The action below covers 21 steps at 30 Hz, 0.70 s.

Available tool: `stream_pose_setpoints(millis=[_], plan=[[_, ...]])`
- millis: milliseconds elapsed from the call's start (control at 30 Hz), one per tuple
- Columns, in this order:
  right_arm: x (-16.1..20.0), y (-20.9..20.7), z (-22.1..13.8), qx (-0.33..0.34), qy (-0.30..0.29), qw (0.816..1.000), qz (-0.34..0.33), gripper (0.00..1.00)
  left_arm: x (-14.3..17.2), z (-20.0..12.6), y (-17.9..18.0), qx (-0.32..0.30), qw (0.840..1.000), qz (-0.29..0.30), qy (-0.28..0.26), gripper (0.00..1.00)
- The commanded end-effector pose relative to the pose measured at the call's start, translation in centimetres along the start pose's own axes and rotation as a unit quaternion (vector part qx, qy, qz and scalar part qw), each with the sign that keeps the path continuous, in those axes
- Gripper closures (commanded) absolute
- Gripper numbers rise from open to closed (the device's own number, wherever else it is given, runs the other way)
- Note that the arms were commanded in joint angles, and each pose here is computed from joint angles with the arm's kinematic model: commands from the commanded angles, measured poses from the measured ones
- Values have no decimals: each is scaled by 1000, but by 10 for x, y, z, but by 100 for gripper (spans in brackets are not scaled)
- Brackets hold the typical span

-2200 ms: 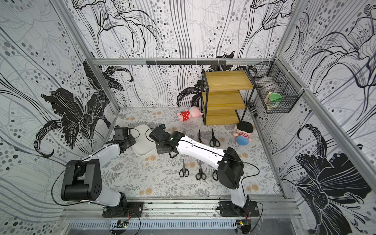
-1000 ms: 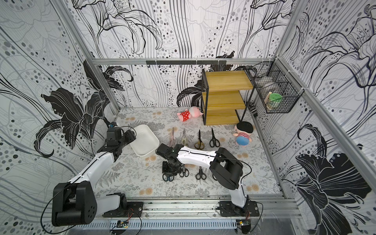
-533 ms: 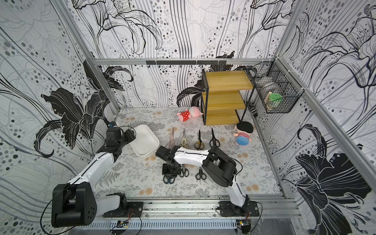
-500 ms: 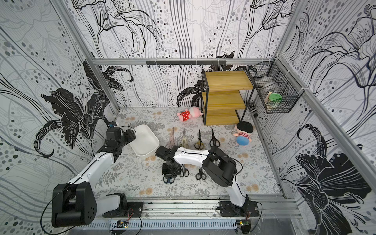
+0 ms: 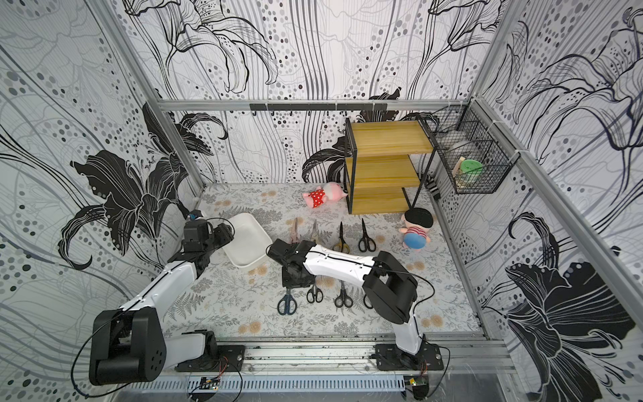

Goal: Take the scissors out of the storage box
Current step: Place the scissors at the center of the board, then reset both arms

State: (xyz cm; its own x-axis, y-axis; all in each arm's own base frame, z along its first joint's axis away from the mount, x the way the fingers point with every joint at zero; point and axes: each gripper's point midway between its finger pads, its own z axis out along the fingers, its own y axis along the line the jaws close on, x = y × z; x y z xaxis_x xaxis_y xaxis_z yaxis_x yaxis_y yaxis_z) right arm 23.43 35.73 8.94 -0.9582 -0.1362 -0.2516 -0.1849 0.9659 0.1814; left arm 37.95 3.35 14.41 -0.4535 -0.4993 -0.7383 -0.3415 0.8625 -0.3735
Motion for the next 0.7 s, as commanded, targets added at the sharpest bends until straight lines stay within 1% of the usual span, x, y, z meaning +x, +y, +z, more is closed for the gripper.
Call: stream_pose_setpoints(millis=[0, 33, 67, 167, 233, 300, 333, 433, 467, 500, 567, 600, 667], plan=[[-60, -66, -40, 85, -130, 987, -36, 66, -17, -8, -13, 39, 998, 18, -45, 37], [-73, -83, -47, 98, -162, 981, -48, 67, -19, -11, -15, 45, 997, 22, -53, 37], [-89, -99, -57, 109, -206, 971, -61, 67, -21, -14, -16, 49, 996, 26, -64, 37], [-122, -154, -76, 146, -304, 938, -80, 67, -25, -23, -17, 59, 992, 50, -98, 36], [-137, -198, -80, 164, -347, 922, -53, 68, -25, -29, -13, 58, 989, 62, -122, 34], [-145, -244, -77, 164, -365, 916, -11, 68, -25, -37, -8, 57, 984, 74, -152, 34], [-146, -267, -74, 176, -373, 911, 3, 68, -26, -43, -6, 56, 980, 82, -172, 34], [-142, -309, -62, 221, -382, 897, 8, 68, -25, -52, -2, 51, 969, 120, -211, 32], [-143, -319, -61, 225, -372, 900, 15, 69, -24, -51, 0, 48, 967, 129, -215, 31], [-146, -325, -63, 229, -376, 898, 12, 69, -23, -49, 2, 42, 967, 128, -214, 31], [-152, -338, -75, 257, -401, 879, 2, 69, -19, -41, 10, 22, 969, 130, -207, 31], [-151, -344, -77, 267, -407, 873, 1, 69, -17, -37, 11, 22, 970, 131, -205, 31], [-146, -357, -81, 258, -419, 870, 14, 69, -11, -30, 10, 32, 970, 130, -205, 31]])
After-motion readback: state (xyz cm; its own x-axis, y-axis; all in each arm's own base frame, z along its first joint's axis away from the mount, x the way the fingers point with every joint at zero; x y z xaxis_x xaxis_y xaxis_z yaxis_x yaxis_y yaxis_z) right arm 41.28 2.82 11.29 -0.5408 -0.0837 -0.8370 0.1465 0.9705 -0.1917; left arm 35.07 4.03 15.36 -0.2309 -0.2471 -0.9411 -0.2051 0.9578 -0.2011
